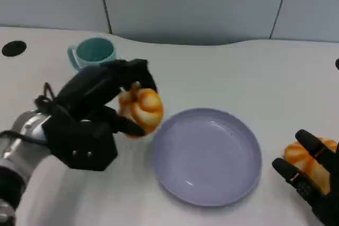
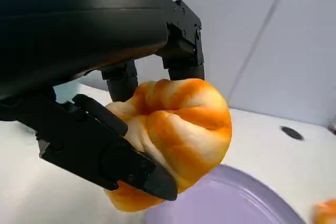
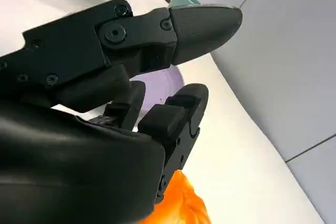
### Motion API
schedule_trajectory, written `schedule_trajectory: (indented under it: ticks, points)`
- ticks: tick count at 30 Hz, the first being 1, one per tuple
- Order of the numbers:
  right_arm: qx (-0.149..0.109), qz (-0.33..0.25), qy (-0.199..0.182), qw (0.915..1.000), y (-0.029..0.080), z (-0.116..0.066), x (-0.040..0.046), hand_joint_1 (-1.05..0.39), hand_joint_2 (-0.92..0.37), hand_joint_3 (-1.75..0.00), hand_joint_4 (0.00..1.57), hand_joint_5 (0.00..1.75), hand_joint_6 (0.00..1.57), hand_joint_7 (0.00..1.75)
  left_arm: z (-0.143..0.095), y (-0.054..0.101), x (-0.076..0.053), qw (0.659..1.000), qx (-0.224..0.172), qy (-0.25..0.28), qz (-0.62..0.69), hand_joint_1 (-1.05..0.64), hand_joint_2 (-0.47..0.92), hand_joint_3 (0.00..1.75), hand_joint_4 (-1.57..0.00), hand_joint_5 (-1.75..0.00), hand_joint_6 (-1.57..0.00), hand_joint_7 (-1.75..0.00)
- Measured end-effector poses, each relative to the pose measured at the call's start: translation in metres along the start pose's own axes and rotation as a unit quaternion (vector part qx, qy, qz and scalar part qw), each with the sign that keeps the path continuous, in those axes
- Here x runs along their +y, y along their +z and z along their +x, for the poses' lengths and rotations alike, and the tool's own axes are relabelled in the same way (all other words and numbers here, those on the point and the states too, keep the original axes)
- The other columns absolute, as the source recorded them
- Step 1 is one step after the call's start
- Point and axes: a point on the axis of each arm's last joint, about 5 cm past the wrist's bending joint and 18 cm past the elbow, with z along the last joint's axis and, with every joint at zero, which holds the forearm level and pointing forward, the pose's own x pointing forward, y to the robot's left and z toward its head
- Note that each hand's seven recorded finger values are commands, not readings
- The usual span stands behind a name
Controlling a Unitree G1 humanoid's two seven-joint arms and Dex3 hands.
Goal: Grasp the bread from the table and place it into the plate.
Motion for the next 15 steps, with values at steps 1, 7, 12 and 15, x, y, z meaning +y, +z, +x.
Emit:
schedule_trajectory:
  ticks: [1, 7, 12, 15]
  points:
    - [0.000, 0.000, 0.001, 1.0000, 0.000, 0.000, -0.0001, -0.37, -0.92, -0.25, 0.49, 0.82, 0.80, 0.04, 0.005, 0.003, -0.002, 1.000, -0.010, -0.007, -0.003, -0.15, 0.92, 0.17, -0.71, -1.75, -0.42, -1.75]
    - [-0.001, -0.001, 0.005, 1.0000, -0.001, 0.000, -0.0008, -0.37, -0.92, -0.27, 0.48, 0.82, 0.79, 0.04, 0.036, 0.022, -0.009, 0.997, -0.061, -0.055, -0.011, -0.18, 0.92, 0.38, -0.79, -1.75, -0.52, -1.75]
    - [-0.003, 0.000, 0.007, 1.0000, -0.002, 0.000, -0.0013, -0.36, -0.92, -0.26, 0.49, 0.82, 0.81, 0.04, 0.054, 0.034, -0.016, 0.991, -0.086, -0.103, 0.005, -0.17, 0.88, 0.36, -0.76, -1.75, -0.48, -1.75]
    - [-0.003, 0.000, 0.006, 1.0000, -0.002, 0.000, -0.0012, -0.36, -0.92, -0.26, 0.49, 0.82, 0.79, 0.03, 0.062, 0.038, -0.018, 0.987, -0.093, -0.127, 0.021, -0.16, 0.84, 0.34, -0.76, -1.75, -0.48, -1.75]
